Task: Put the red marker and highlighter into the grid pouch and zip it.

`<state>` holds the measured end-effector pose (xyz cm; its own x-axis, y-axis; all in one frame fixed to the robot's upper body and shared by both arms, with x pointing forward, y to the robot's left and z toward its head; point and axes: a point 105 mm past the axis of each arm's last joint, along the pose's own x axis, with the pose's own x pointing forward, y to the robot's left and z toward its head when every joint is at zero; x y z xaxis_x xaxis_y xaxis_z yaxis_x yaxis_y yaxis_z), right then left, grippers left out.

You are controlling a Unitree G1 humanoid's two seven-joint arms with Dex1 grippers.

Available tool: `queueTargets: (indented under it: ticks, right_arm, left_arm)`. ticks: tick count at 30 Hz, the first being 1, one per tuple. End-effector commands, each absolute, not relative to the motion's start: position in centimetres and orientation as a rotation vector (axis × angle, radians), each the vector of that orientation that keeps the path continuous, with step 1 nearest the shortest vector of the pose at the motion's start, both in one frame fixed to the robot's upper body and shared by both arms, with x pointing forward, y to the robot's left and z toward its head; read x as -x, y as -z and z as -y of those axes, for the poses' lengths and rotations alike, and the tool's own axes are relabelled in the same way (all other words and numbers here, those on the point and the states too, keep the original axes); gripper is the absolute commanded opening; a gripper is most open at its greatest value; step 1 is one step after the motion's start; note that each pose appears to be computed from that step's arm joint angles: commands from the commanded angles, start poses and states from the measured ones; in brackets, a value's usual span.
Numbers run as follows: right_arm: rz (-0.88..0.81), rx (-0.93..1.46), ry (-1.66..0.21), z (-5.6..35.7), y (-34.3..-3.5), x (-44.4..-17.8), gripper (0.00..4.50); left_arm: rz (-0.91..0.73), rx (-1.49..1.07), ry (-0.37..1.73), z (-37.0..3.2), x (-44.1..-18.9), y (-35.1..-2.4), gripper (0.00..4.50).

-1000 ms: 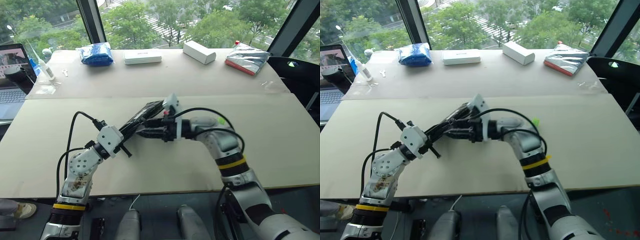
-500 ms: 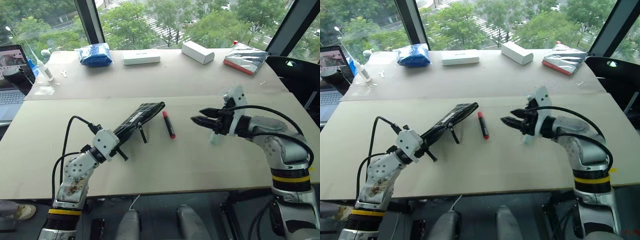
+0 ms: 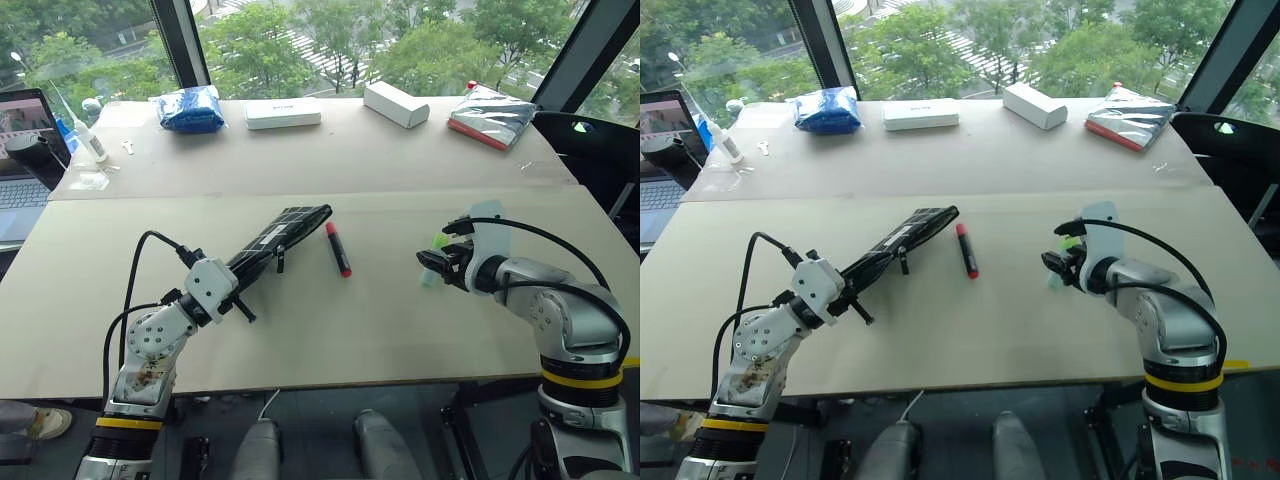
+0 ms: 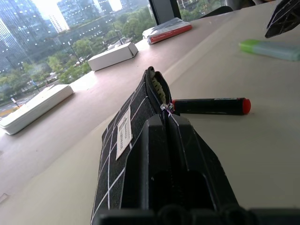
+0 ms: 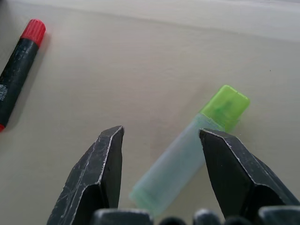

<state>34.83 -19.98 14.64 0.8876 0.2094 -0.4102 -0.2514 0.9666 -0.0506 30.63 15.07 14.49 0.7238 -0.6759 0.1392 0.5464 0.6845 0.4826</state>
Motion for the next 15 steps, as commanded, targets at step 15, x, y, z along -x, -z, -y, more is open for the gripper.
queueTargets:
  ticks: [15]
  right_arm:
    - [-0.414, 0.107, -0.146, 20.2, -13.8, -36.1, 2.85]
  left_arm:
    - [0.377, -0.419, 0.678, -14.9, -30.4, -15.6, 0.0]
